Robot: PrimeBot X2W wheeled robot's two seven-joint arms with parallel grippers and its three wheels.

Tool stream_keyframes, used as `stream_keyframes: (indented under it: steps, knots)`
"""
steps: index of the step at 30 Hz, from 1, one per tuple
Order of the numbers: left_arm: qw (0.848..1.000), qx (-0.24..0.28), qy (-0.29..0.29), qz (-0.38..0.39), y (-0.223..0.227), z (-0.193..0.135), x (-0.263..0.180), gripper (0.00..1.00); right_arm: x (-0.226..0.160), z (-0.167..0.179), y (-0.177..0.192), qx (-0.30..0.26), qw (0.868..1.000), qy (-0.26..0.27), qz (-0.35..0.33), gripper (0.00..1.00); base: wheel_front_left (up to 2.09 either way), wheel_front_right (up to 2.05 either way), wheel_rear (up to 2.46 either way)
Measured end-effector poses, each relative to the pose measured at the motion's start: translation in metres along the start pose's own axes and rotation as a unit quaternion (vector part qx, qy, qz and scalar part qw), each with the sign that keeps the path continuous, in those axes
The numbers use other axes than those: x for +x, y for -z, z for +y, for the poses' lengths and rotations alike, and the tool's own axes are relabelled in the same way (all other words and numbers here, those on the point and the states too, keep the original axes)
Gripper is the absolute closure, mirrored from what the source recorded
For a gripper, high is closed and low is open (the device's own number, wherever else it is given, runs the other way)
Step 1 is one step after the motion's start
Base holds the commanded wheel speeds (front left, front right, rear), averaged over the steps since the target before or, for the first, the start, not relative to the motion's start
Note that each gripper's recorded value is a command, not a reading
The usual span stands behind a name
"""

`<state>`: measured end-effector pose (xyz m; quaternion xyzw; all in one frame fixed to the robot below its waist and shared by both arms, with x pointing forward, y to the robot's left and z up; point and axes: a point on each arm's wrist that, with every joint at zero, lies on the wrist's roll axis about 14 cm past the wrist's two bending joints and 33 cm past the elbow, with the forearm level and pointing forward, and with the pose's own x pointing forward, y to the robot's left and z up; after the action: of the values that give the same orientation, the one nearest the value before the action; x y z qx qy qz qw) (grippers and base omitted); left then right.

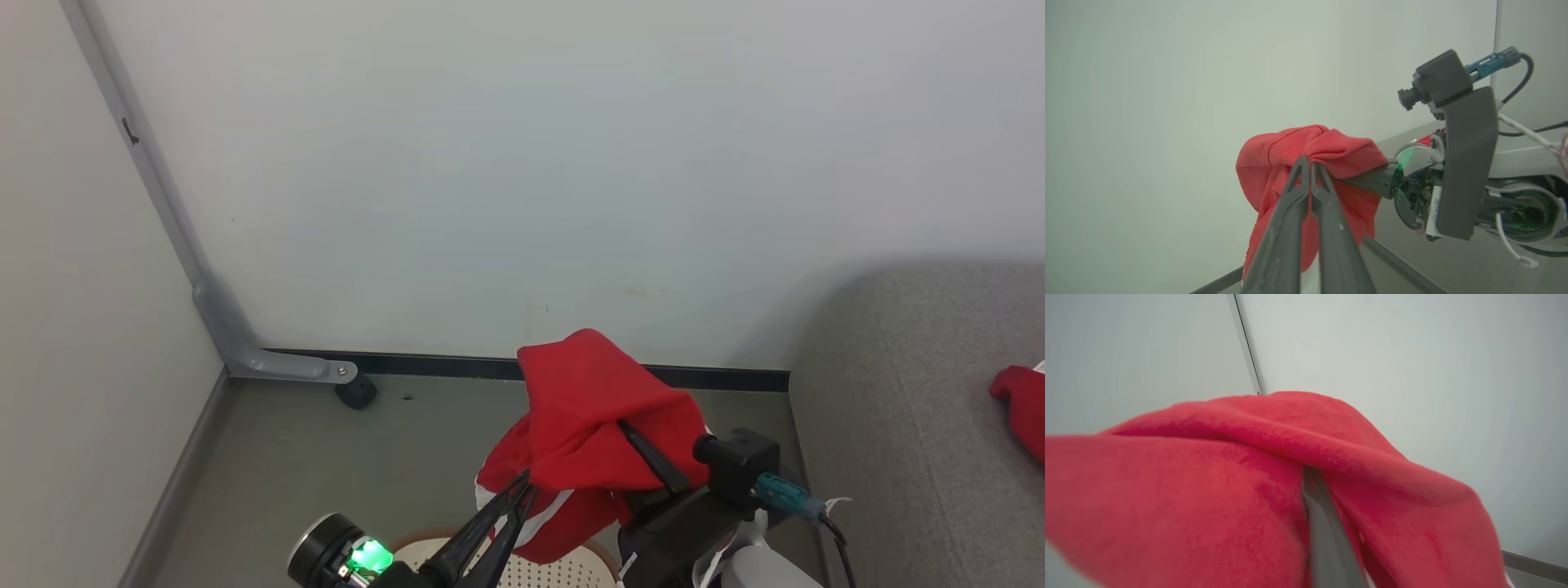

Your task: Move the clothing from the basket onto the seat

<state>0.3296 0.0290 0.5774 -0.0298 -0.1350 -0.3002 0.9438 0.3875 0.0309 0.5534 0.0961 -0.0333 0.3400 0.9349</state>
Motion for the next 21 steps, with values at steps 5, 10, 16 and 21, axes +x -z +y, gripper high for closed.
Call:
stream_keyframes:
  steps: [5, 10, 16, 21]
  knots:
    - [1.000, -0.018, -0.020, 0.009, 0.007, 0.008, -0.003, 1.00, -0.002, -0.001, -0.007, 0.014, 1.000, 0.007, -0.016, 1.00, 0.00, 0.00, 0.00]
    - [0.999, -0.026, -0.028, 0.017, 0.013, 0.009, -0.005, 0.58, -0.002, 0.000, -0.015, 0.021, 0.999, 0.008, -0.030, 1.00, 0.00, 0.00, 0.00]
    - [0.999, -0.035, -0.032, 0.021, 0.017, 0.008, -0.004, 0.00, -0.003, 0.000, -0.023, 0.008, 0.999, 0.006, -0.044, 1.00, 0.00, 0.00, 0.00]
    - [0.998, -0.035, -0.046, 0.023, 0.019, 0.015, -0.005, 0.00, -0.008, -0.006, -0.025, 0.000, 0.999, 0.013, -0.048, 1.00, 0.00, 0.00, 0.00]
